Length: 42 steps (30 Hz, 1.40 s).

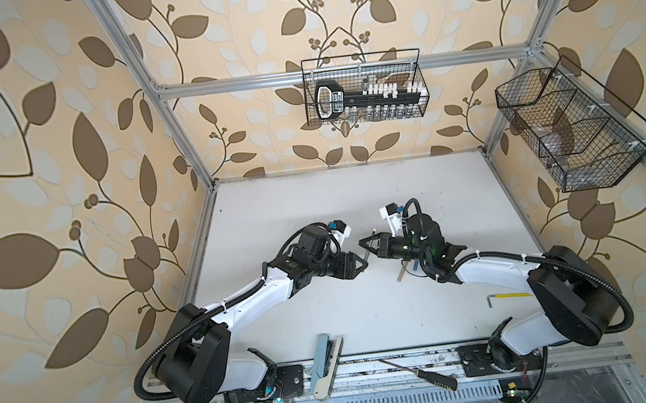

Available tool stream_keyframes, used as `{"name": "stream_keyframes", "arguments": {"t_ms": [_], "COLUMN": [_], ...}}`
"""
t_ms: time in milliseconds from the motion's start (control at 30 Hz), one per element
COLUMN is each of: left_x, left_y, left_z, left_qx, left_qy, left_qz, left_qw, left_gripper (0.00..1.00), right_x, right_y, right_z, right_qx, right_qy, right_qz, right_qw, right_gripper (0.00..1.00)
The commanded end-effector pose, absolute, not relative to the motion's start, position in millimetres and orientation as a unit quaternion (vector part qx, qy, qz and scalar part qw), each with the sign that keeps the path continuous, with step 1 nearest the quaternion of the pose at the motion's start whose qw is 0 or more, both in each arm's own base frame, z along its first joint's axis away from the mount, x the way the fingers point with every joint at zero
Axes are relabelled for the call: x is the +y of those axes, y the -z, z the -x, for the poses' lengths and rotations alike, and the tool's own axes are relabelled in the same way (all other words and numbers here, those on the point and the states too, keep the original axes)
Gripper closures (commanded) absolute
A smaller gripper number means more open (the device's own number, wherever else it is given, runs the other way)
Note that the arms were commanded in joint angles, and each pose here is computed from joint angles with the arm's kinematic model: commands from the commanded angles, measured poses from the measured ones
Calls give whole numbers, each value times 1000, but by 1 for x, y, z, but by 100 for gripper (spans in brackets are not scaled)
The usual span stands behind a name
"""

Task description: Insert the pens into the pen caps

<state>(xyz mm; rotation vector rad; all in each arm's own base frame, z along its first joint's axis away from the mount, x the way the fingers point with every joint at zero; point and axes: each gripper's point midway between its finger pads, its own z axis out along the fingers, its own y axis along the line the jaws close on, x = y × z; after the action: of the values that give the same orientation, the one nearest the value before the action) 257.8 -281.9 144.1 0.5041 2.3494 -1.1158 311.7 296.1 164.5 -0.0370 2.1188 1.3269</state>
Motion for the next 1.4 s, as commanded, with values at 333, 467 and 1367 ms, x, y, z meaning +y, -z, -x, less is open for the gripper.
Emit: {"name": "stream_keyframes", "arguments": {"t_ms": [333,467,1367], "left_x": [-300,-301,-151], "left_y": [-158,-155,-158], "left_z": [-252,-253,-237], "left_qx": [830,831,931], "left_qy": [466,466,199], "left_qz": [-202,-201,-16], "left_qw": [231,228,306], "left_gripper": [58,65,99], "right_x": [304,304,340], "right_y": [-180,-182,-146], "right_z": [-307,-306,-422], "right_qx": [784,783,886], "right_qy": [-527,-527,-278], "right_qz": [33,36,72], "right_qw": [327,329,364], "right_gripper": [100,100,42]}}
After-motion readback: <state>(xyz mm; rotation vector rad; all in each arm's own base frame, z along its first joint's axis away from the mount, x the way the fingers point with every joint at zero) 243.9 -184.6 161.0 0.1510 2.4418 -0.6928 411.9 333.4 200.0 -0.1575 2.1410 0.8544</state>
